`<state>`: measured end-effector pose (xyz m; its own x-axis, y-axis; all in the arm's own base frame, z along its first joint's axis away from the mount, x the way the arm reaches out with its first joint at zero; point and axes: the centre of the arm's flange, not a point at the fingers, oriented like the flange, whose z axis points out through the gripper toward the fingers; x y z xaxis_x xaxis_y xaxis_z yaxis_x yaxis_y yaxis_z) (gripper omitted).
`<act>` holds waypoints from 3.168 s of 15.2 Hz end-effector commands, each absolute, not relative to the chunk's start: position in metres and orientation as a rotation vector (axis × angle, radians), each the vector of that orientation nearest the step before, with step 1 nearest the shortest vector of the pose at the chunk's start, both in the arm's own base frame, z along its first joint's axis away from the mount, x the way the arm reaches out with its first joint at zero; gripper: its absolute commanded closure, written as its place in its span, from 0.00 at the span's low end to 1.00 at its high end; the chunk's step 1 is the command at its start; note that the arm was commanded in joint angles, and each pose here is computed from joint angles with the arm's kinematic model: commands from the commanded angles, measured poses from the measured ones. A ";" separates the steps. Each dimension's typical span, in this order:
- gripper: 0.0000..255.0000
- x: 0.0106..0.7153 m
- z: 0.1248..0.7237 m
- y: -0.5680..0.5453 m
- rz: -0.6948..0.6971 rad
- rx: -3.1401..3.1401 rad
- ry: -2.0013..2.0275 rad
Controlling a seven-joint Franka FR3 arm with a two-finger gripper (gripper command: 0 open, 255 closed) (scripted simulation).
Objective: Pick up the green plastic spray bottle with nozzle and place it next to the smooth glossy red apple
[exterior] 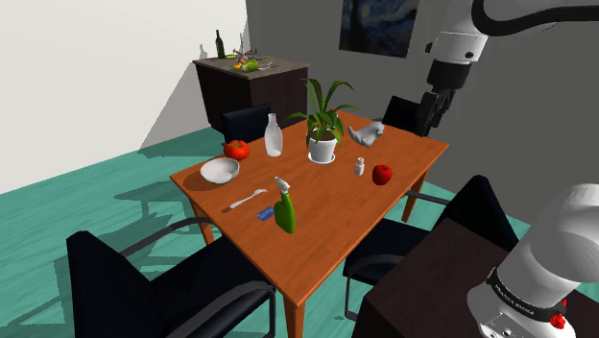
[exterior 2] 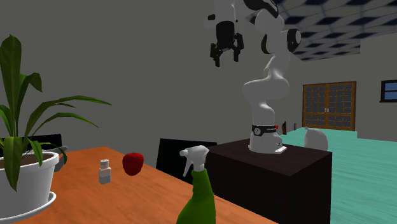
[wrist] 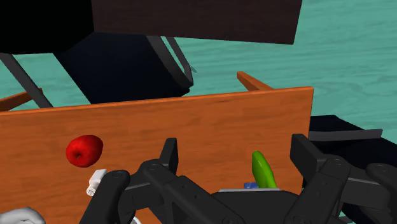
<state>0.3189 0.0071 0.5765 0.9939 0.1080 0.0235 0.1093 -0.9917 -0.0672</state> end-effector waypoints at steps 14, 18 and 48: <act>0.00 0.445 0.491 0.094 -0.004 -3.092 -0.178; 0.00 0.483 0.463 0.120 0.005 -3.099 -0.181; 0.00 0.653 0.295 0.238 0.043 -3.131 -0.197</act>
